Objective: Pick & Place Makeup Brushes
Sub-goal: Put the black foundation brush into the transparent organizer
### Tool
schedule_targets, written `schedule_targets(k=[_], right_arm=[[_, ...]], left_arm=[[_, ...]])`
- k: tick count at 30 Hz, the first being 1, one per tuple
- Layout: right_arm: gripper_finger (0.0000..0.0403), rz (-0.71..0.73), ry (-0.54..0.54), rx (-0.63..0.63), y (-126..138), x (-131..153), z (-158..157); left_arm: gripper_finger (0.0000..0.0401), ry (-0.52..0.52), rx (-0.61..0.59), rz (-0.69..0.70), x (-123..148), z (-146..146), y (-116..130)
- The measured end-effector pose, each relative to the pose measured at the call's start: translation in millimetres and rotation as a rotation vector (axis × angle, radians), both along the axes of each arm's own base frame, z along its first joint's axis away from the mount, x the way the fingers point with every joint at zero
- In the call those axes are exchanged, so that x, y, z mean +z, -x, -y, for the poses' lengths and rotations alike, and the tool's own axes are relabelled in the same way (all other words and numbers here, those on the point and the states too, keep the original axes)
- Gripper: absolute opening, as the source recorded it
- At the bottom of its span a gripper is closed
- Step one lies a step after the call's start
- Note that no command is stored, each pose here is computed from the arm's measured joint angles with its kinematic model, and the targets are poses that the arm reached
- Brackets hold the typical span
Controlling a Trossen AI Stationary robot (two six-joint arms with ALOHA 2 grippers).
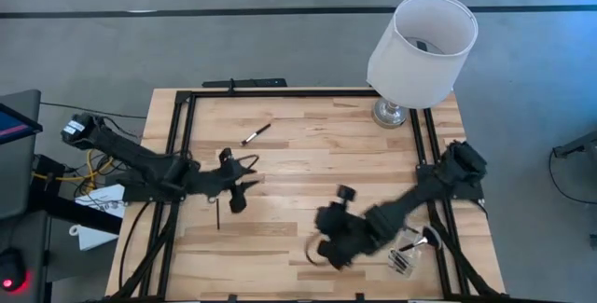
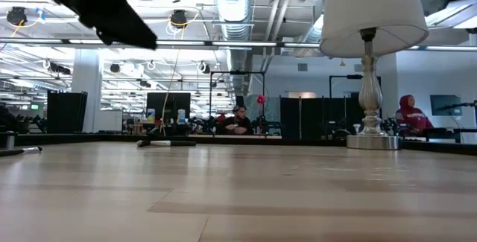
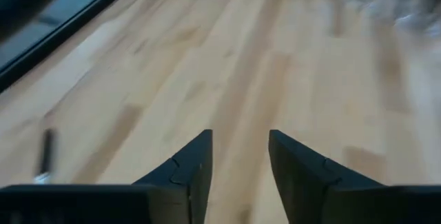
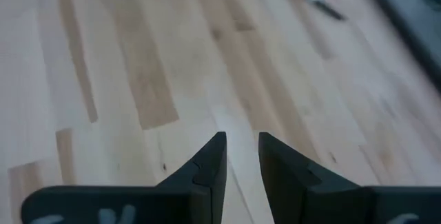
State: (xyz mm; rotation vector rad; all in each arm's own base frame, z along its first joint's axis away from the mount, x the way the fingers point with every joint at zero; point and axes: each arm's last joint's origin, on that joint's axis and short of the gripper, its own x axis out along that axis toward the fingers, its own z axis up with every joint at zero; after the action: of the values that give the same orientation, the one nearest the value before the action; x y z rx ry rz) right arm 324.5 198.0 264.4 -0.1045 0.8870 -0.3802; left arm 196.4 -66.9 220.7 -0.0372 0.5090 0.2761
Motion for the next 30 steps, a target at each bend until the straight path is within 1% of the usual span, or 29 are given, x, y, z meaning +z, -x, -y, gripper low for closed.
schedule_targets(k=[3, 6, 9, 13, 15, 18, 21, 24, 27, 30], right_arm=[[0.0077, -0.058, -0.027, 0.105, -19, -4, 21], [0.0077, -0.1, -0.017, 0.152, -31, -4, 42], [0.0077, -0.128, 0.021, 0.163, -41, -4, 64], [0.0077, -0.153, 0.051, 0.153, -50, -3, 93], [0.0077, -0.156, 0.039, 0.127, -54, -3, 107], [0.0077, -0.163, -0.014, 0.108, -57, -4, 121], [0.0077, -0.161, -0.049, 0.13, -59, -4, 123], [0.0077, -0.161, -0.051, 0.159, -59, -4, 119], [0.0077, -0.166, -0.042, 0.188, -58, -4, 112], [0.0077, -0.174, -0.027, 0.226, -56, -4, 105]], left_arm=[[0.0133, -0.019, 0.078, -0.092, -3, -22, -2], [0.0138, -0.004, 0.129, -0.169, -7, -48, -4], [0.0156, 0.053, 0.15, -0.21, -9, -72, -4], [0.0194, 0.042, 0.236, -0.234, -10, -103, -1], [0.0212, 0.035, 0.288, -0.255, -12, -118, 0], [0.0234, 0.082, 0.328, -0.304, -22, -135, -1], [0.0241, 0.112, 0.354, -0.387, -40, -146, -6], [0.0237, 0.085, 0.378, -0.44, -56, -156, -13], [0.0228, 0.05, 0.421, -0.447, -67, -168, -19], [0.0222, 0.053, 0.436, -0.444, -74, -179, -21]])
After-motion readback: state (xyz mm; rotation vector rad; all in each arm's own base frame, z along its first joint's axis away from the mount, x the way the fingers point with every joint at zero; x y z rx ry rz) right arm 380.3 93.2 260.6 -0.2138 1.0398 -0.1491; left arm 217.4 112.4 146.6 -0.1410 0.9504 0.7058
